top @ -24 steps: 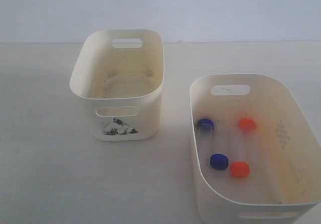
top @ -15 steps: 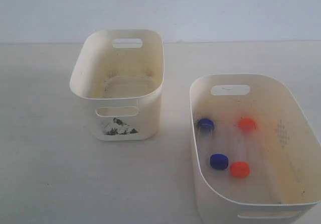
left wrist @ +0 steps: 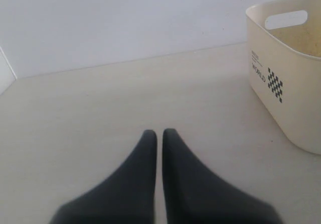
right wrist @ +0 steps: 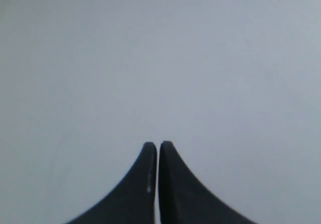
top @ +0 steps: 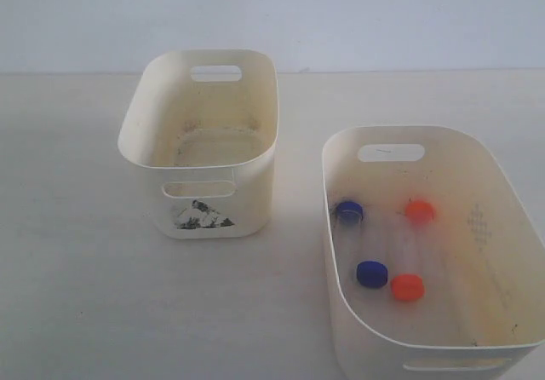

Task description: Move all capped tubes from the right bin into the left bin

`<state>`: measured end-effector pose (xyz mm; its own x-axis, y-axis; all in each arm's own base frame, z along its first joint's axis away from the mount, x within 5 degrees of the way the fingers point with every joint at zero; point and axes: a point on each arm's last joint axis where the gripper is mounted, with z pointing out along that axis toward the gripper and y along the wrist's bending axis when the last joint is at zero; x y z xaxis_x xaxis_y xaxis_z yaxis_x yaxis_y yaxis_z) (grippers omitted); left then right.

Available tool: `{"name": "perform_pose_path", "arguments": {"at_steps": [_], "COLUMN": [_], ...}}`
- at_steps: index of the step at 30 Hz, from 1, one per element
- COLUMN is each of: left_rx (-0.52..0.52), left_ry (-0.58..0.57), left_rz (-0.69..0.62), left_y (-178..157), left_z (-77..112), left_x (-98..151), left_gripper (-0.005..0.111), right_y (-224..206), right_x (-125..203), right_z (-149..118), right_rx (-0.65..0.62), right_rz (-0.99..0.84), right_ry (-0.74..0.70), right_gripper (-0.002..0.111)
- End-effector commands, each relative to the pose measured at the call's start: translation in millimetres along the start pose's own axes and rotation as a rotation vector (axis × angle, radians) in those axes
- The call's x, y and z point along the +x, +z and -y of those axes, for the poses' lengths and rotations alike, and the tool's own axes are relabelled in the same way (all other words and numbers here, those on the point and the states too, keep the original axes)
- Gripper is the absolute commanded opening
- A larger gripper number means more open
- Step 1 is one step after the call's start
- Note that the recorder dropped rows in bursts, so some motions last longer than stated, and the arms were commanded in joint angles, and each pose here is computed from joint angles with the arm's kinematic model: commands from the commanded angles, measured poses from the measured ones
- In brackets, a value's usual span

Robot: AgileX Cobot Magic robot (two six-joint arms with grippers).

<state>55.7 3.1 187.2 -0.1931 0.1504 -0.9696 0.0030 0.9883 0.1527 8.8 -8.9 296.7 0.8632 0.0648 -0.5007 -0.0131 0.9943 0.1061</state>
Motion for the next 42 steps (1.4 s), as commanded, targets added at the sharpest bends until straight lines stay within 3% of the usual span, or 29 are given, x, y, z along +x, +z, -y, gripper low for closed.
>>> {"name": "perform_pose_path", "arguments": {"at_steps": [1, 3, 8, 11, 17, 24, 29, 34, 42], "left_rx": [-0.001, -0.001, -0.001, -0.001, -0.001, -0.001, -0.001, -0.001, -0.001], "left_ry": [-0.013, -0.013, -0.013, -0.013, -0.013, -0.013, -0.013, -0.013, -0.013], "left_rz": [0.014, 0.014, 0.014, 0.014, 0.014, 0.014, 0.014, 0.014, 0.014], "left_y": [-0.5, -0.5, -0.5, -0.5, -0.5, -0.5, -0.5, -0.5, -0.5], "left_z": [-0.2, -0.2, -0.2, -0.2, -0.2, -0.2, -0.2, -0.2, -0.2], "left_x": [-2.2, -2.2, -2.2, -2.2, -2.2, -2.2, -2.2, -2.2, -2.2], "left_gripper": [0.004, 0.004, 0.004, 0.004, 0.004, 0.004, 0.004, 0.004, 0.004], "right_y": [45.7, 76.4, 120.0, 135.7, 163.0, 184.7, 187.4, 190.3, 154.9], "right_x": [-31.8, -38.2, -15.0, 2.3, 46.5, 93.0, 127.5, 162.8, 205.7], "right_z": [-10.2, -18.1, -31.0, -33.6, -39.4, -43.5, -49.3, -47.8, -48.8], "right_rx": [-0.052, -0.126, -0.293, -0.337, -0.336, -0.293, -0.274, -0.228, -0.296], "right_rz": [-0.208, -0.510, -1.418, -1.698, -1.769, -1.678, -1.720, -1.720, -2.095], "right_ry": [-0.144, -0.223, -0.212, -0.194, -0.107, -0.015, 0.117, 0.149, 0.203], "right_gripper": [0.001, 0.001, 0.001, 0.001, 0.001, 0.001, 0.001, 0.001, 0.001]}}
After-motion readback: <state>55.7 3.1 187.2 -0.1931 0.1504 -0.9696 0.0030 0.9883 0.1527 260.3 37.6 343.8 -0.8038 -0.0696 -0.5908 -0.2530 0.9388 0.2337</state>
